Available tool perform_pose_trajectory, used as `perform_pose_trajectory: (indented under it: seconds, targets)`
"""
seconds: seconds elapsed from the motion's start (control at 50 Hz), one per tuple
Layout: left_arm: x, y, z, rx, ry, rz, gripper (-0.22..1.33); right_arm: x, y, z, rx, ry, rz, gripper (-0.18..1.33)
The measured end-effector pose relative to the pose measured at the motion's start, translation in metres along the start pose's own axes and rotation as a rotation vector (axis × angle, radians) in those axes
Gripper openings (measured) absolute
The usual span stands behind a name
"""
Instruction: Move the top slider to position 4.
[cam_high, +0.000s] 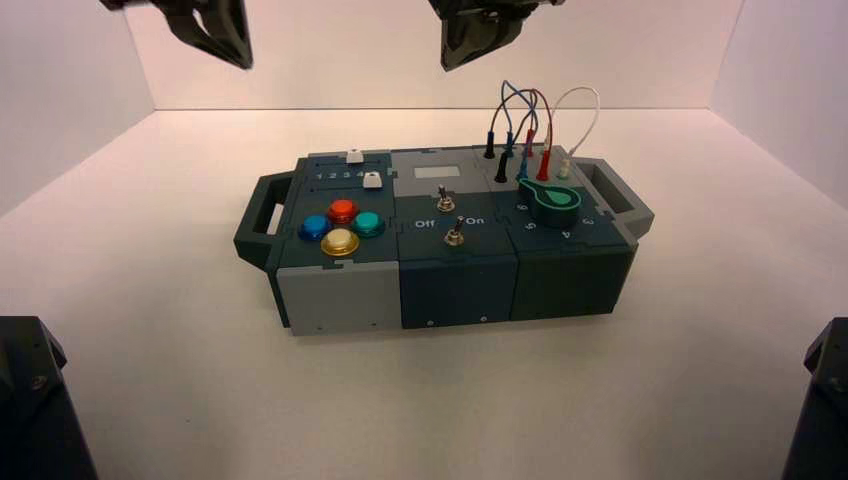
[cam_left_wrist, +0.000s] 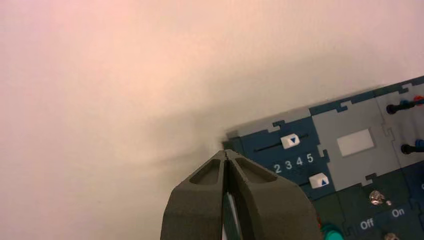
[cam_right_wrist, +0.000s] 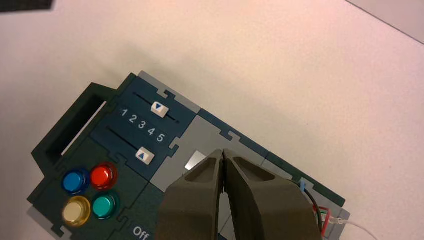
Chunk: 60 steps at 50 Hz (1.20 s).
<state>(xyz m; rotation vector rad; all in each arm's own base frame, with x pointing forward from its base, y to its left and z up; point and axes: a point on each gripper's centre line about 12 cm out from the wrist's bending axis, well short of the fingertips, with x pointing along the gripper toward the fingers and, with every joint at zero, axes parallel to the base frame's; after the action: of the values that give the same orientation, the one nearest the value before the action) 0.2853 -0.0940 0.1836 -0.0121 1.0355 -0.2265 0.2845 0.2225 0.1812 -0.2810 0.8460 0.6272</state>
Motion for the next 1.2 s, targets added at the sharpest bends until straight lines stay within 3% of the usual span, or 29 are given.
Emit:
perform_pose_trajectory:
  seconds: [0.64, 0.98, 1.2]
  targets:
    - [0.044, -0.037, -0.017, -0.087, 0.122, -0.081, -0.17, 0.000, 0.000, 0.001, 0.012, -0.006, 0.003, -0.15]
    - [0.067, -0.045, -0.029, -0.098, 0.169, -0.085, -0.16, 0.000, 0.000, 0.000, 0.015, -0.005, 0.004, -0.14]
    - [0.075, -0.047, -0.024, -0.101, 0.157, -0.086, -0.17, 0.000, 0.000, 0.001, 0.015, -0.006, 0.003, -0.14]
